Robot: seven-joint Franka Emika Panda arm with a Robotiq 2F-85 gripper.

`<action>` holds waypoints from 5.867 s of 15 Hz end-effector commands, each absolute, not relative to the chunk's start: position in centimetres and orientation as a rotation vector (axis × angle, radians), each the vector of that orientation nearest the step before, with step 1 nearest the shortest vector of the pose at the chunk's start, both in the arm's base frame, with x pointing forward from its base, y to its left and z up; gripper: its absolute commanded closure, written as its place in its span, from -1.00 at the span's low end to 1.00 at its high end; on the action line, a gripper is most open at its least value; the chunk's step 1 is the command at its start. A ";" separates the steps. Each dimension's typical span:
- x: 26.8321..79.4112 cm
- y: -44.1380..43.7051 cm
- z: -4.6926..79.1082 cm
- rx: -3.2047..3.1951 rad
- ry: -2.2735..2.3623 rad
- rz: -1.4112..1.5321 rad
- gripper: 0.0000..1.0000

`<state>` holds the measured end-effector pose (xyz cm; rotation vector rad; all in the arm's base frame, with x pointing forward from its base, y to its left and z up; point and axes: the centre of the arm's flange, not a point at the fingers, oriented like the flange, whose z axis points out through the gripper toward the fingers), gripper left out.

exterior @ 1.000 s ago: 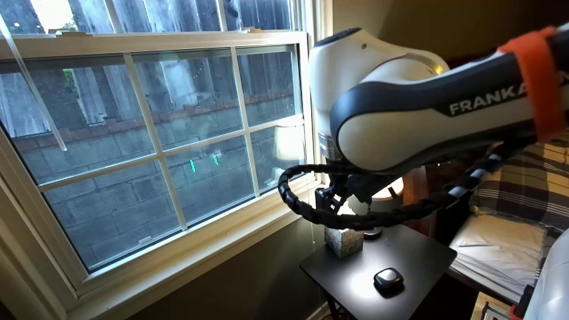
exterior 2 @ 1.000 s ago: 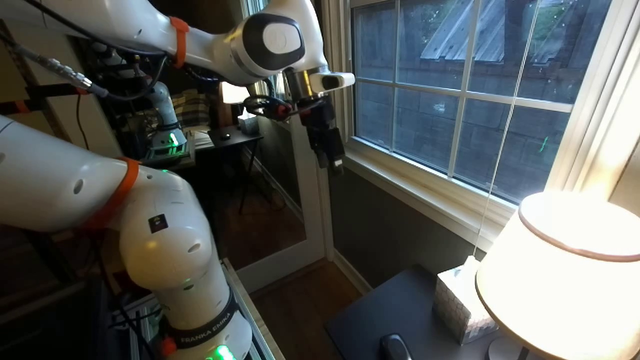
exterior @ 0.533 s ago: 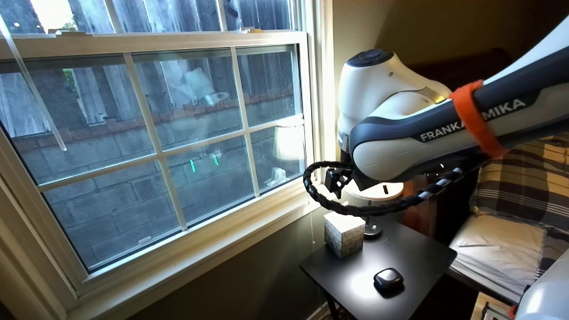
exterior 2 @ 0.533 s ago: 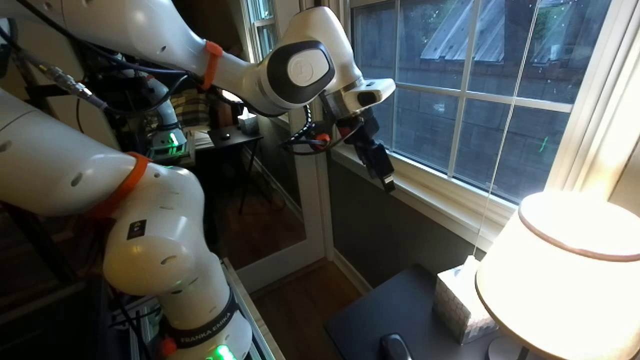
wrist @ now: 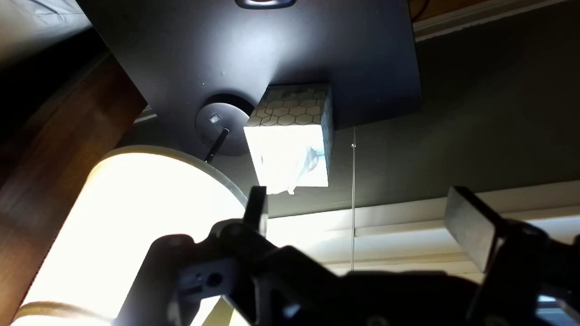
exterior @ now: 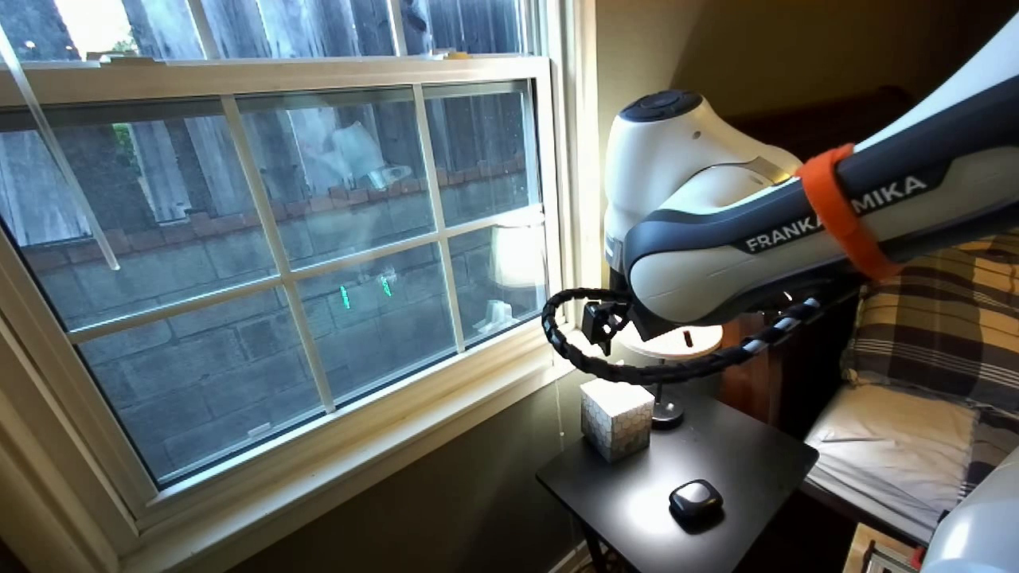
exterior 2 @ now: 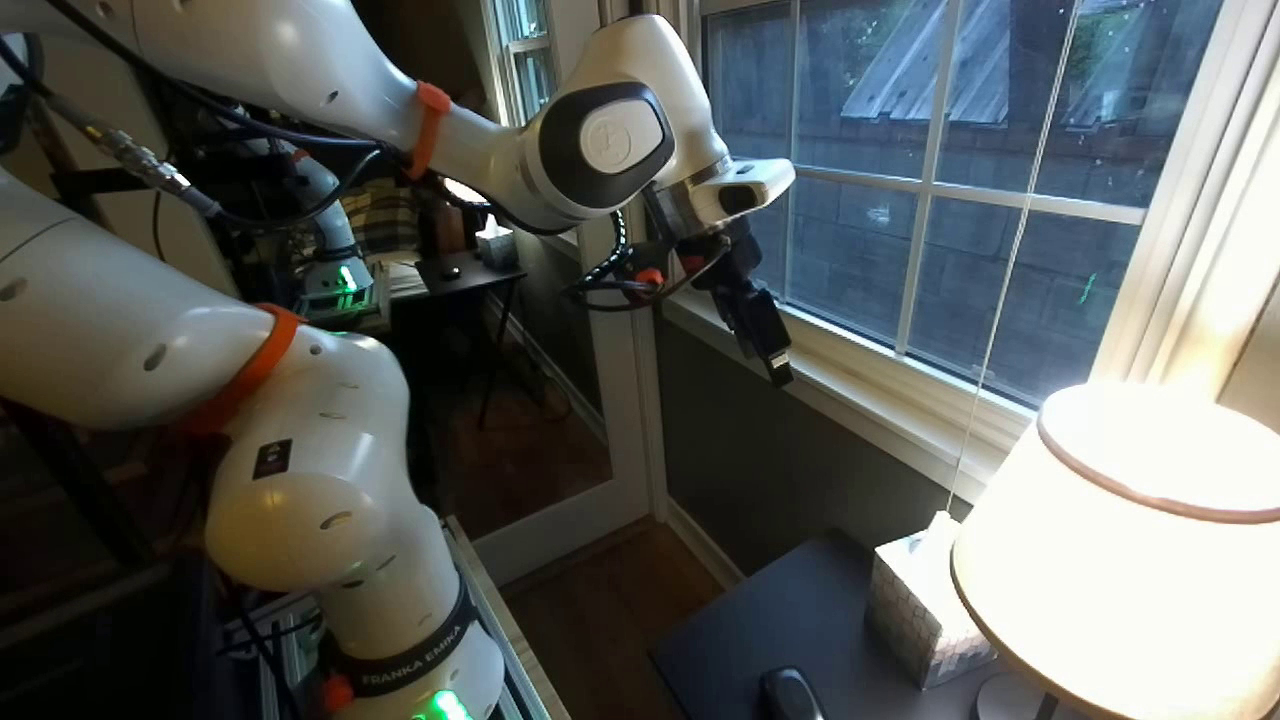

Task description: Turn off the lamp

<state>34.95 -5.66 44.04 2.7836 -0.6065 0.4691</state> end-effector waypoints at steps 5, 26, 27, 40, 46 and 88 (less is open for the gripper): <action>35.3 -7.5 40.0 2.786 -0.686 0.321 -1.00; 32.8 -21.4 24.1 2.676 -0.756 0.357 -1.00; 32.4 -21.7 23.9 2.654 -0.733 0.388 -1.00; 31.4 -23.2 27.3 2.623 -0.663 0.432 -1.00; 31.9 -26.1 22.6 2.618 -0.674 0.434 -1.00; 31.7 -37.2 10.5 2.976 -0.471 0.567 -1.00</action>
